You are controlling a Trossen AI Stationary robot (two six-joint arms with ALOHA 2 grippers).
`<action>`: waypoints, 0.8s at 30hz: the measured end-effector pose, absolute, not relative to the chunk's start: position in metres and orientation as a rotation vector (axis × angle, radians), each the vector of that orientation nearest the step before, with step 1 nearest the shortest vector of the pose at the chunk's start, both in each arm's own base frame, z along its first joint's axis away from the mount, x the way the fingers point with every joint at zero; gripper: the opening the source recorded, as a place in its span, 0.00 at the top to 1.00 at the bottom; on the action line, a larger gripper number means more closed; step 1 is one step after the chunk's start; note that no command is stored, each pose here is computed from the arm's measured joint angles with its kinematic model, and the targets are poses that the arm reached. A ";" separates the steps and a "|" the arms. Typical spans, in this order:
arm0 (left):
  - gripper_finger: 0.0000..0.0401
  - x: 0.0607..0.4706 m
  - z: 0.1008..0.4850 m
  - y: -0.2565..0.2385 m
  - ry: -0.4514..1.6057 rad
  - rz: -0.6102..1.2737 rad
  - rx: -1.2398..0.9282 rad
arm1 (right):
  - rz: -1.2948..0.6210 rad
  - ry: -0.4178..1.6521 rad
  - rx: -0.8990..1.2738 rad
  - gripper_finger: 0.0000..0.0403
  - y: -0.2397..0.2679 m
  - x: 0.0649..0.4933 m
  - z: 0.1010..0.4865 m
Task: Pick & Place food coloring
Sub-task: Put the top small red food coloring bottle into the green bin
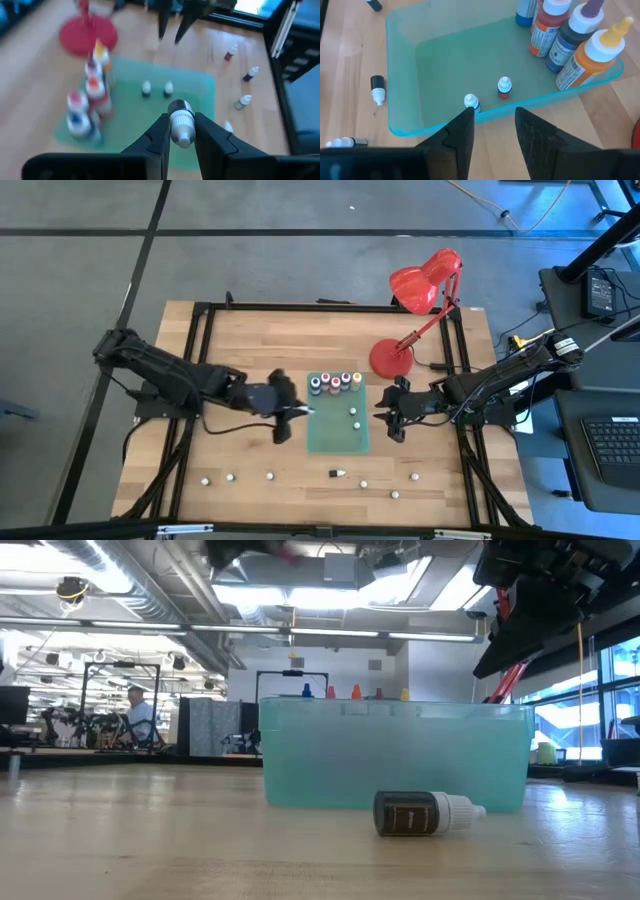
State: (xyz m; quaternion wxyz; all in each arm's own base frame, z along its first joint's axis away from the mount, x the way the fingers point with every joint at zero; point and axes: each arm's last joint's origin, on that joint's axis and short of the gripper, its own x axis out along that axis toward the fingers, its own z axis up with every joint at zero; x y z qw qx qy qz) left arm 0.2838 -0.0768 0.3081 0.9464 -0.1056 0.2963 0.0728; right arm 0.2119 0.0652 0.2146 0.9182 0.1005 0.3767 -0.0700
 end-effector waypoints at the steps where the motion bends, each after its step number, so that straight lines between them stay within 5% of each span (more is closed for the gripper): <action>1: 0.84 0.293 0.312 -0.077 0.613 0.134 -0.168 | -0.146 0.775 0.211 0.64 0.065 0.212 0.215; 12: 0.84 0.379 0.283 -0.049 1.013 0.108 -0.029 | -0.145 0.776 0.210 0.64 0.065 0.212 0.215; 24: 0.84 0.409 0.209 -0.045 1.260 0.045 -0.011 | -0.134 0.788 0.157 0.64 0.065 0.211 0.214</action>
